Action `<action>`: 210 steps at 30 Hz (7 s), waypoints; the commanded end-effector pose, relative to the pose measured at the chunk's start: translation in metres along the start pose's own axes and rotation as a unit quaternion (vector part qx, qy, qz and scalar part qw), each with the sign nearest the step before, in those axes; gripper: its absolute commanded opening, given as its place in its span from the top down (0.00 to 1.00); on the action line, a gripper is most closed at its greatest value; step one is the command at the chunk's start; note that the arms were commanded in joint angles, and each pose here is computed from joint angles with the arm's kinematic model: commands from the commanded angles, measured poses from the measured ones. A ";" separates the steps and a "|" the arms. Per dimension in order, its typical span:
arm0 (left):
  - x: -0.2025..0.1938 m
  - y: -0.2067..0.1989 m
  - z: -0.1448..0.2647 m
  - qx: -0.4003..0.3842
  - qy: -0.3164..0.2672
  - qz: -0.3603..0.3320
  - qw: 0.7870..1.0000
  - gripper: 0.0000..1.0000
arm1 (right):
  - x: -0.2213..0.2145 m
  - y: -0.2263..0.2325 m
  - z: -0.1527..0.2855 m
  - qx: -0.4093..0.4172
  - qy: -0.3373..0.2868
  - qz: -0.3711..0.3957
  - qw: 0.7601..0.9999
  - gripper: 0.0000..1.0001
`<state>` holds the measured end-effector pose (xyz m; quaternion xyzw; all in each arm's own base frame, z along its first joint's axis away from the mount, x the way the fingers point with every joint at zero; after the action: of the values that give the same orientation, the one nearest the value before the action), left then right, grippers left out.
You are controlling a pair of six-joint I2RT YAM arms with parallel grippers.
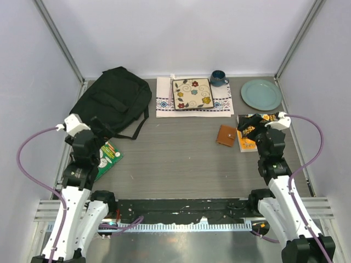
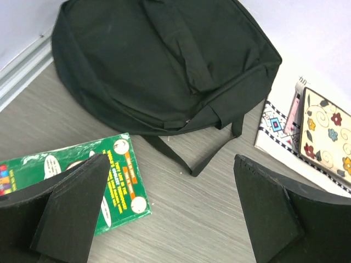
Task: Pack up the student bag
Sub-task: Pick up the student bag at the center of the board, then place the student bag at the center of the board.
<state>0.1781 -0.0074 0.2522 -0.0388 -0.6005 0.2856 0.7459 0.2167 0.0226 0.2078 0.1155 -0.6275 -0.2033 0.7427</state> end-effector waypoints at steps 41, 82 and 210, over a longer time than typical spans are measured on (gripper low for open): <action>0.004 0.066 -0.112 0.234 0.143 0.133 0.953 0.00 | -0.019 0.049 -0.014 0.218 0.167 -0.081 0.958 0.02; -0.039 0.079 -0.161 0.190 0.133 0.224 0.947 0.10 | -0.030 0.042 -0.020 0.184 0.183 -0.088 0.962 0.02; 0.005 -0.027 0.099 -0.367 0.242 0.143 0.887 0.16 | -0.112 0.186 0.008 0.291 0.277 -0.199 0.894 1.00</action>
<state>0.1067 -0.0541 0.2685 -0.4782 -0.4150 0.1795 0.7529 0.2369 0.2547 0.1582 0.5017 -0.3221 -0.1458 0.7894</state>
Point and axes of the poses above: each gripper's point midway between its finger pads, its own z axis back along the fingers, its own y axis along the line the jaws close on, x = y × z, the point moved 9 cm from there along z, back along the fingers, and after that the axes turned 3 degrees about z, right-handed, at the moved point
